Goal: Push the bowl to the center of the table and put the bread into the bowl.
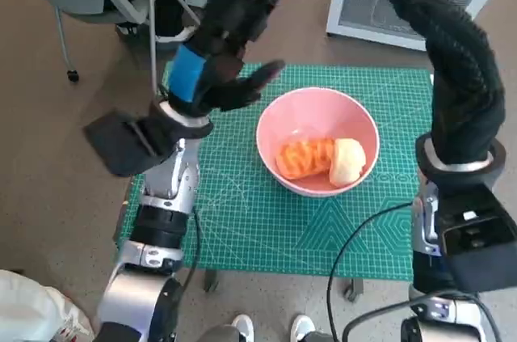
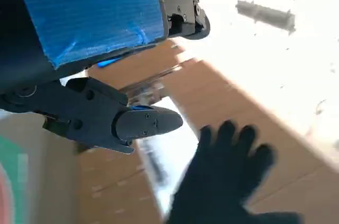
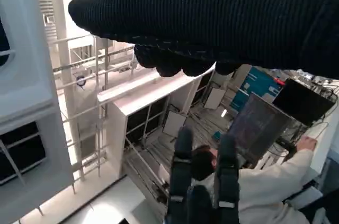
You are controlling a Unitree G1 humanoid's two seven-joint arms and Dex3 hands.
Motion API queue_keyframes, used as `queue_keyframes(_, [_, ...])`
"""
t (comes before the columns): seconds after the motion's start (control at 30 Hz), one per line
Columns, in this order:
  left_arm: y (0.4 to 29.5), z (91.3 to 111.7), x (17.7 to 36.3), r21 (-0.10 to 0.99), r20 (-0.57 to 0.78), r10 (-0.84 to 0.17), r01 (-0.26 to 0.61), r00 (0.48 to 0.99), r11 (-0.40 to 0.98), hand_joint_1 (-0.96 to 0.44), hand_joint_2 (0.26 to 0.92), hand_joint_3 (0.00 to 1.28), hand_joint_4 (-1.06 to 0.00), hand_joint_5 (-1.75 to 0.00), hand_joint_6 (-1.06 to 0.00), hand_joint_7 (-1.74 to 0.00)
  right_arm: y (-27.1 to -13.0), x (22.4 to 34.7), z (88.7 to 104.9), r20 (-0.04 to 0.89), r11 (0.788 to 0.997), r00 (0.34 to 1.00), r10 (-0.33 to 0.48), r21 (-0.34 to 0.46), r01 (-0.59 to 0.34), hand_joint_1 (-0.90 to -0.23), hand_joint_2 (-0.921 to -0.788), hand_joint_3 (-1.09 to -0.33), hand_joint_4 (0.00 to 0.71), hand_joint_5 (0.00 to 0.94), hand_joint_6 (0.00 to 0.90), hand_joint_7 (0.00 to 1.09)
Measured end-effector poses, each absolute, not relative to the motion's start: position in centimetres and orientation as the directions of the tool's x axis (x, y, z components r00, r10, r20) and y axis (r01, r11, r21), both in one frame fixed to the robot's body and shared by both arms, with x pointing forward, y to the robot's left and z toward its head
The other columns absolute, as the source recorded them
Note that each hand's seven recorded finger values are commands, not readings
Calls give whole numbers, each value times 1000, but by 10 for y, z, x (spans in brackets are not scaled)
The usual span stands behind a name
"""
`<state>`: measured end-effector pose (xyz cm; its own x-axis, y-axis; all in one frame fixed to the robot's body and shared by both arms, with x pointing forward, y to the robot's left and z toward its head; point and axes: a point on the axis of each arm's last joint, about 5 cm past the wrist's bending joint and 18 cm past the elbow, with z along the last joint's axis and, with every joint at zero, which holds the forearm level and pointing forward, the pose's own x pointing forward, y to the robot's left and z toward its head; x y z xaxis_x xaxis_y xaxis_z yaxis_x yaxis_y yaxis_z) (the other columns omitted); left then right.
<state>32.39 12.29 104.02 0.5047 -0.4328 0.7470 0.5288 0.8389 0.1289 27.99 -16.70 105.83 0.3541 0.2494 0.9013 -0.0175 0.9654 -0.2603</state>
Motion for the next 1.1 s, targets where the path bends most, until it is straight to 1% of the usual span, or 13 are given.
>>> queue_keyframes(0.23, [119, 1044, 320, 90, 793, -393, 548, 466, 832, -487, 921, 454, -208, -17, 1, -693, -166, 281, 1058, 897, 968, 370, 241, -249, -27, -587, -921, -731, 281, 0, 17, 698])
queue_keyframes(0.43, [117, 1043, 318, 75, 808, -377, 555, 453, 828, -486, 921, 453, -221, -25, 1, -696, -167, 281, 1058, 896, 972, 381, 228, -231, -39, -584, -921, -731, 282, 0, 16, 699])
queue_keyframes(1.1, [119, 1036, 315, 86, 796, -386, 545, 466, 834, -493, 921, 460, -213, -31, 1, -705, -167, 279, 1061, 897, 972, 376, 231, -231, -47, -585, -921, -731, 282, 0, 14, 701])
